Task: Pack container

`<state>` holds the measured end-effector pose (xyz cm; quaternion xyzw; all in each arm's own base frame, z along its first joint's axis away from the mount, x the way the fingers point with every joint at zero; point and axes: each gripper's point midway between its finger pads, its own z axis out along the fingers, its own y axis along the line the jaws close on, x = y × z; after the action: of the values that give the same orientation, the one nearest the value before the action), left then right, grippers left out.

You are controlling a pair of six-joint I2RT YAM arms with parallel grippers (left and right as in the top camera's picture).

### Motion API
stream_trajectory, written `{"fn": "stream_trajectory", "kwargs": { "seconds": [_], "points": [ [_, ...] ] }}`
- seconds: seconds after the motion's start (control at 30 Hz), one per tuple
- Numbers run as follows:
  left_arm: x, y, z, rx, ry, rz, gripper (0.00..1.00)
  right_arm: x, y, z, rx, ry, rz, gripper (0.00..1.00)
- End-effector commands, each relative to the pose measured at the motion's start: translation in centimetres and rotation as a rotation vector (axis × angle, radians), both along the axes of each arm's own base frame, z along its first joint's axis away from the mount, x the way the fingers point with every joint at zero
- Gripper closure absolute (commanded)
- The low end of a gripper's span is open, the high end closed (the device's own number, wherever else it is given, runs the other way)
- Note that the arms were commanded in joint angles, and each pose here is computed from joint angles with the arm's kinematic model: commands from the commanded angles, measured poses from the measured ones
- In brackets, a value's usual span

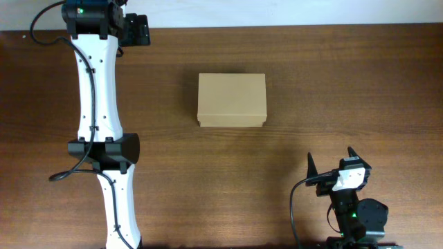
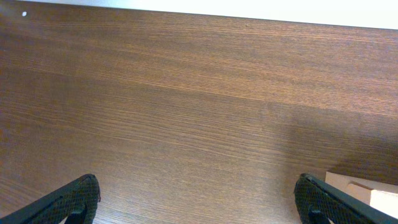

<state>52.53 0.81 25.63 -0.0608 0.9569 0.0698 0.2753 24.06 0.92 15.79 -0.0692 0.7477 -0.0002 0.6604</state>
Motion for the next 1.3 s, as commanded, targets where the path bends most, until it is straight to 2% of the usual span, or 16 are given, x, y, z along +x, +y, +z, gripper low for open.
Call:
{"fn": "stream_trajectory", "kwargs": {
  "seconds": [0.0, 0.57, 0.73, 0.93, 1.17, 1.27],
  "points": [
    [-0.4, 0.7, 1.5, 0.015, -0.032, 0.008, 0.0, -0.1, 0.4, -0.1, 0.004, -0.007, 0.026, 0.01],
    [-0.4, 0.7, 1.4, 0.015, -0.029, 0.008, 0.0, -0.1, 0.4, -0.1, 0.004, -0.007, 0.026, 0.01],
    [-1.6, -1.7, 4.9, 0.01, -0.098, -0.038, 0.0, -0.1, 0.4, -0.1, 0.004, -0.007, 0.026, 0.01],
    [-5.2, -7.5, 10.4, -0.009, -0.196, -0.165, 0.0, -0.1, 0.4, -0.1, 0.004, -0.007, 0.026, 0.01],
    [-13.2, -13.1, 13.9, -0.011, -0.199, -0.345, 0.0, -0.1, 0.4, -0.1, 0.004, -0.007, 0.026, 0.01],
    [-13.8, -12.9, 17.3, 0.039, -0.355, -0.351, 0.0, -0.1, 0.4, -0.1, 0.004, -0.007, 0.026, 0.01]
  ]
}}
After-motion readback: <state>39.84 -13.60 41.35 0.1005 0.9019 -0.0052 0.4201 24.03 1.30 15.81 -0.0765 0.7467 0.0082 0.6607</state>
